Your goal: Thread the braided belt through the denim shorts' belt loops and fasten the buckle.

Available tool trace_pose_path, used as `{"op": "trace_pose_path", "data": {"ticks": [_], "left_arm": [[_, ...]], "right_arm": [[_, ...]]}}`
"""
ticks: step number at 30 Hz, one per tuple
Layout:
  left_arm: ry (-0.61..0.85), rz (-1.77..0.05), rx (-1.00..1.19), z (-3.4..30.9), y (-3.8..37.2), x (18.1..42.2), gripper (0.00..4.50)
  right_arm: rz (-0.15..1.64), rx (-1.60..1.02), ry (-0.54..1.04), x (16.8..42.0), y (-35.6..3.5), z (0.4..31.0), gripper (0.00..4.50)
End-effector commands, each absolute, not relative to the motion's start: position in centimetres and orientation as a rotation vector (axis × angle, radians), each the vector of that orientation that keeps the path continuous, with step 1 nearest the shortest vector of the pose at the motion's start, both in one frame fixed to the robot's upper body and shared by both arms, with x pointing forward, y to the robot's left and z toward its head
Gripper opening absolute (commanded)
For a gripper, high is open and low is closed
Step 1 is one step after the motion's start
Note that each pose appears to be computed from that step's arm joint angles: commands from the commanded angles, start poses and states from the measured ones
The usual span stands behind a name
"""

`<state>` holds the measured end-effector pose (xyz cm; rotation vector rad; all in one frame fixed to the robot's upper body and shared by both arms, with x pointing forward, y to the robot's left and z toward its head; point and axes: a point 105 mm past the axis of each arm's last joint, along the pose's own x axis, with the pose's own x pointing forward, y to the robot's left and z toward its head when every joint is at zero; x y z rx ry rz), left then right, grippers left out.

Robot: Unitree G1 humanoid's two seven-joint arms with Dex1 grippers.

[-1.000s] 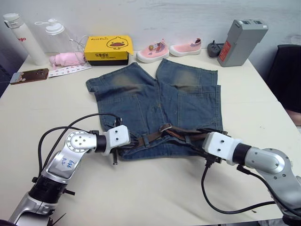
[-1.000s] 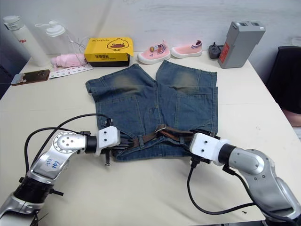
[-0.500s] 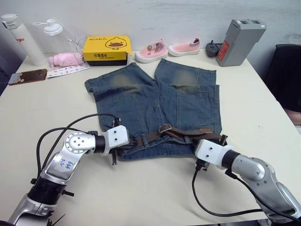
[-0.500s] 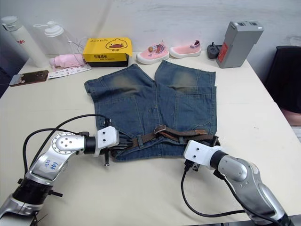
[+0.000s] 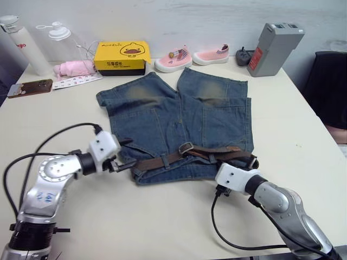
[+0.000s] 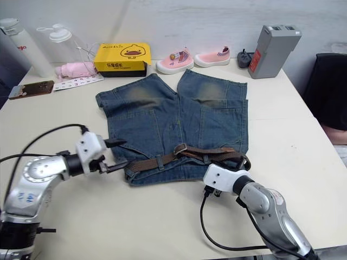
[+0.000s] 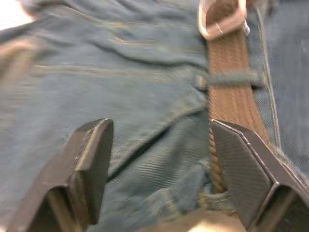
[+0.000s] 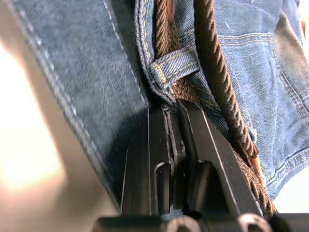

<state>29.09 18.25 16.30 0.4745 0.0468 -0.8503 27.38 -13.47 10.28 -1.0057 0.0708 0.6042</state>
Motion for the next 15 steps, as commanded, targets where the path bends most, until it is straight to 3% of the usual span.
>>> {"op": "trace_pose_path", "data": {"ticks": [1,7,15], "left_arm": [[0.038,-0.852,0.458,17.4,17.9,27.8,3.51],[0.053,-0.919,0.420,16.9,15.6,27.5,3.51],[0.216,-0.942,0.638,11.8,14.9,28.5,3.51]], "right_arm": [[0.645,-0.975,0.103,26.8,-12.1,8.9,0.00],[0.673,-0.955,0.077,26.9,-10.5,9.1,0.00],[0.667,-0.965,0.077,27.0,-10.6,9.3,0.00]]}}
